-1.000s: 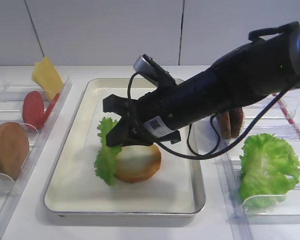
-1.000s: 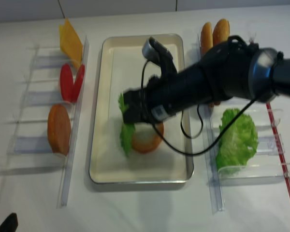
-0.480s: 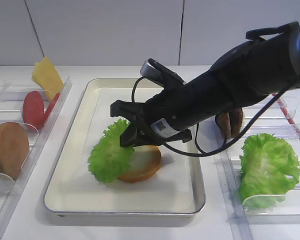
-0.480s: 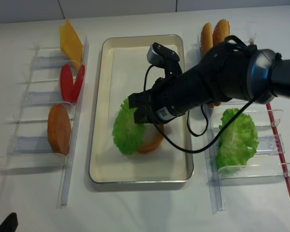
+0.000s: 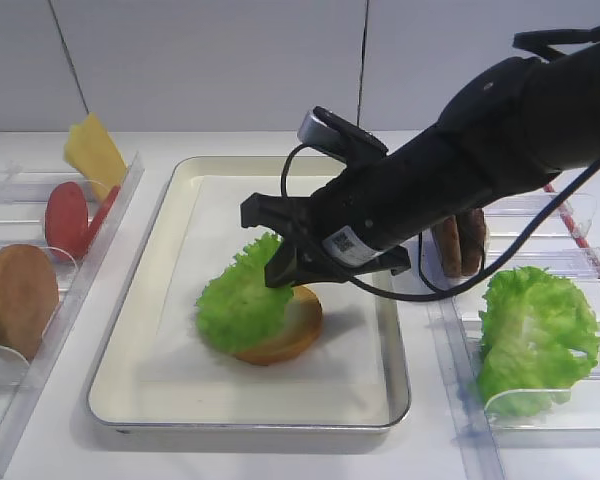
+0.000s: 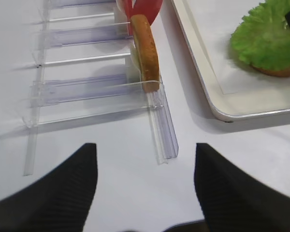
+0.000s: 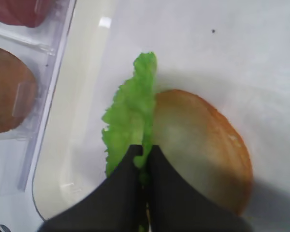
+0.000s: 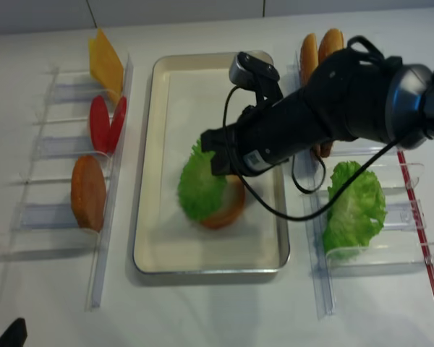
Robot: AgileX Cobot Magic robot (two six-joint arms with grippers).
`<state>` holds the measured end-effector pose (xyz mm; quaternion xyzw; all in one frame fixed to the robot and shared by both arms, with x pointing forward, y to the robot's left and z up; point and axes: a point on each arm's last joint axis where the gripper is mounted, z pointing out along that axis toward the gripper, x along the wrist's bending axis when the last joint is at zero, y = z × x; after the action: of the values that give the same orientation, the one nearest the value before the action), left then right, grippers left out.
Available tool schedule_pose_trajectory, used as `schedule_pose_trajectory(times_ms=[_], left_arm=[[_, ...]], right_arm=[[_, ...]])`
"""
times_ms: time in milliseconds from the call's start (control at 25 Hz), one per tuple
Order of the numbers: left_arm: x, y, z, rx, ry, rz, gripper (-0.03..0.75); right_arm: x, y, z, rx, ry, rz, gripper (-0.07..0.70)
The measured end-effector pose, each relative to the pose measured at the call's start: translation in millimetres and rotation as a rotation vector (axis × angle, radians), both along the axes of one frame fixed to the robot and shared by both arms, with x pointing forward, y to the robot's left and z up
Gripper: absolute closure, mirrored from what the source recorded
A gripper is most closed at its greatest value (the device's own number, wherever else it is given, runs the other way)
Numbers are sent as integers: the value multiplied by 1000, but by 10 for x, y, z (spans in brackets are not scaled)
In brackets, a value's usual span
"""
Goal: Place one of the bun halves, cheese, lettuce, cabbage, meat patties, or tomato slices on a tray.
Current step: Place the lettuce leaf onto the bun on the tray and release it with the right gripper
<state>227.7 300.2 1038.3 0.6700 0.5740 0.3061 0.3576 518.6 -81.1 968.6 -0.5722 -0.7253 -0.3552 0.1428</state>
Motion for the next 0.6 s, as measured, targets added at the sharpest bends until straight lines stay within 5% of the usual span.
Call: schedule_pose_trajectory(times_ms=[600], left_arm=[[0, 0, 0, 0, 0, 0, 304]], right_arm=[[-32, -66, -39, -66, 35, 36, 597]])
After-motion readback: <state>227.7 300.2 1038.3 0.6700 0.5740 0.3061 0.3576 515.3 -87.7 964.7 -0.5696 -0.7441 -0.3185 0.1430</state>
